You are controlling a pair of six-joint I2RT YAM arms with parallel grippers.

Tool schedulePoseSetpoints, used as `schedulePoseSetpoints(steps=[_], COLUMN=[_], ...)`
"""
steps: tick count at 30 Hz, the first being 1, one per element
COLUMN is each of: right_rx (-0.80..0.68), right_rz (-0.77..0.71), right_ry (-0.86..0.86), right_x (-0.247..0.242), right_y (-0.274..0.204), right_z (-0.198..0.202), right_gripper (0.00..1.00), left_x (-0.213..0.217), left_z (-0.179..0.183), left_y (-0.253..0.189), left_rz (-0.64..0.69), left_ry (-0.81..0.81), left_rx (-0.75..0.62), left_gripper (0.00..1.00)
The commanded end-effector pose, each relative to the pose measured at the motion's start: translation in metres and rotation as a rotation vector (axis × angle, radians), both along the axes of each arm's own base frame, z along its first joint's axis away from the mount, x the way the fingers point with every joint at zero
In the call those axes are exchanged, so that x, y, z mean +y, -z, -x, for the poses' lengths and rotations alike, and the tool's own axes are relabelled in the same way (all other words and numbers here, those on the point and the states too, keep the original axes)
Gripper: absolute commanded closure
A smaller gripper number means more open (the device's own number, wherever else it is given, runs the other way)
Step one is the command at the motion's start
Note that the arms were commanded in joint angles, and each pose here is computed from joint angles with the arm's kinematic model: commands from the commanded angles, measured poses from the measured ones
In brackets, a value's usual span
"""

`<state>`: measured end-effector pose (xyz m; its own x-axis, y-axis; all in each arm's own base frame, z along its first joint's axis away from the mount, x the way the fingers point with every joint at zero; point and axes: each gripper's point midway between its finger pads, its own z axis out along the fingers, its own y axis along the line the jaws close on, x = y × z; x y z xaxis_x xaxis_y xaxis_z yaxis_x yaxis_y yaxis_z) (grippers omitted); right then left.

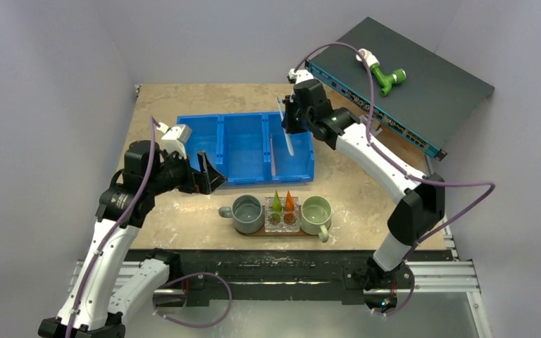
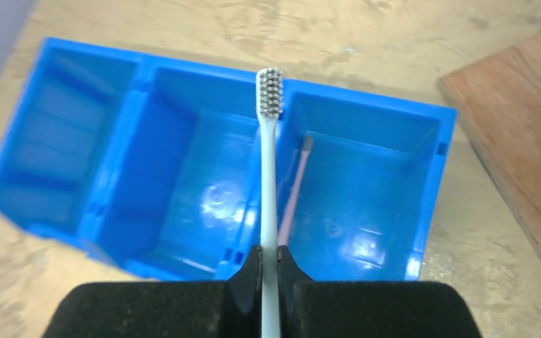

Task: Prepare toiletry sets of a toothbrush and toothpaste on the tray

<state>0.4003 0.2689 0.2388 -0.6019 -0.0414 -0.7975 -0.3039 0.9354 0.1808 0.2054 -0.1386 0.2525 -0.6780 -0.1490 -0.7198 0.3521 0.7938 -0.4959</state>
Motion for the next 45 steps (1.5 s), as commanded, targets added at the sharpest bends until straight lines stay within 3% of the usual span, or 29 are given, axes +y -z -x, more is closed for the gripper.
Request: schedulePoseSetpoints(steps=[1,8,25,35,45], right_rx=[-0.077,-0.076,-0.012,0.009,0.026], right_rz=[-0.112,-0.223,-0.428,-0.477,-0.513], right_ry=[-0.163,-0.441,-1.105,-1.279,-1.328], right_x=[0.016,0.031,0.043,0.059,0.077], right_y=[-0.054,-0.091,-0.123,-0.135,-0.143], right_z=[0.026,0.086,0.242,0.292,0.308], right_gripper=[1.00,1.00,1.00,1.00,1.00], left_x=[-0.009,-0.017,-0.046,-0.056,-0.056], left_z=[0.002,0.018,0.076,0.100,0.107], left_y=[-0.043,-0.077,-0.142,-0.157,-0.154], left_rz=[0.067,0.107,0.324,0.414,0.420], left_ry=[0.043,0.117,0.388,0.530,0.570], left_rx=[-0.082,-0.101,-0.108,-0.087,-0.088], left_gripper=[0.02,0.02,0.02,0.03,0.17])
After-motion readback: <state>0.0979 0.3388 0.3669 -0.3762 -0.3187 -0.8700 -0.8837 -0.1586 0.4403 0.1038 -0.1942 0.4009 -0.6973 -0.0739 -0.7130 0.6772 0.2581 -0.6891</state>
